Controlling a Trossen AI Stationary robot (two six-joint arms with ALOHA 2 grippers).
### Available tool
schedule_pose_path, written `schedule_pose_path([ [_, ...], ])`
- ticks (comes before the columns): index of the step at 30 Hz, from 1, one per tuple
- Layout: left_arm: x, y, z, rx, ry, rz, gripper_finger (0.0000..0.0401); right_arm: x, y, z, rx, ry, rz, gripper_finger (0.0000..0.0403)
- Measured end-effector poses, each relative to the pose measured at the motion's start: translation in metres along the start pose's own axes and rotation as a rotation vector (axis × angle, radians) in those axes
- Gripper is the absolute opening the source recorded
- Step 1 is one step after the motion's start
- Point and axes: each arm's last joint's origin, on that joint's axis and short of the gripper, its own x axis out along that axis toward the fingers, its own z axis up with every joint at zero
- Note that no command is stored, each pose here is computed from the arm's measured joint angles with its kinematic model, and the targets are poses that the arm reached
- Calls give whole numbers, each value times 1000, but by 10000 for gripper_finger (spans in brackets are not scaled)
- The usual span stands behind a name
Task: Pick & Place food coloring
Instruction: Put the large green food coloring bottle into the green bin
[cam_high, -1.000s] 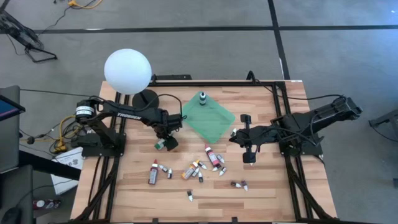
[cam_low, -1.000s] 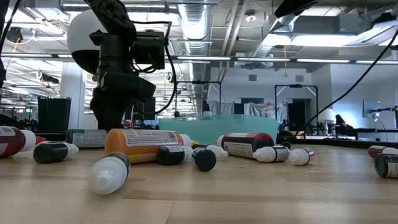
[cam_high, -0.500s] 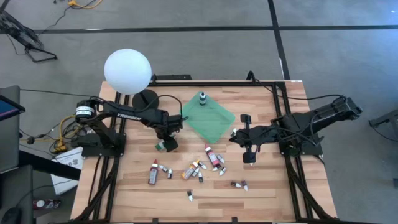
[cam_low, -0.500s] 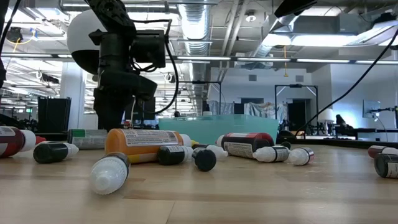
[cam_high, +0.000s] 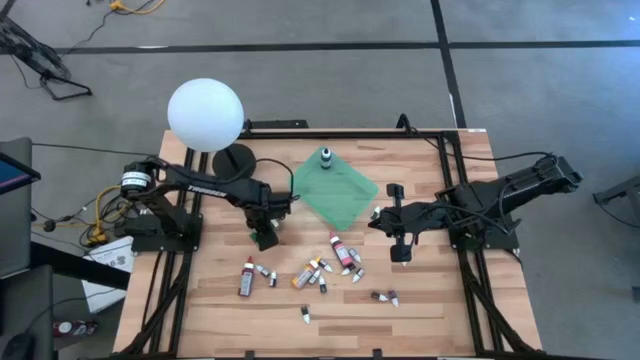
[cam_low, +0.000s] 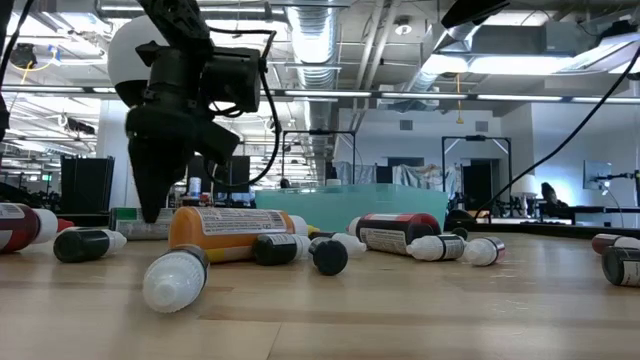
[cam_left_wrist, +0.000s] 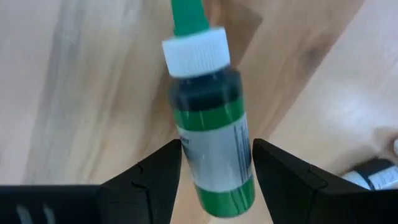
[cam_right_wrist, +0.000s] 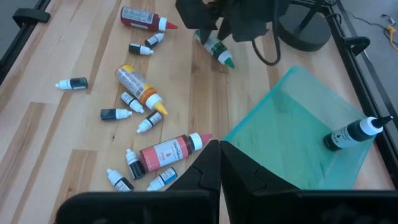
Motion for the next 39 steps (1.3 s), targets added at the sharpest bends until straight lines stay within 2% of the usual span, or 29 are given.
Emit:
schedule_pose_path([
  [12, -2, -2, 17, 14, -164, -56, 194, 0, 0, 0, 0, 0, 0, 0],
  [19, -2, -1, 17, 46, -166, -49, 189, 0, 0, 0, 0, 0, 0, 0],
  [30, -2, -2, 16, 48, -152, -52, 142, 0, 0, 0, 0, 0, 0, 0],
  [39, -2, -3, 8, 36, -67, -81, 145, 0, 0, 0, 0, 0, 0, 0],
])
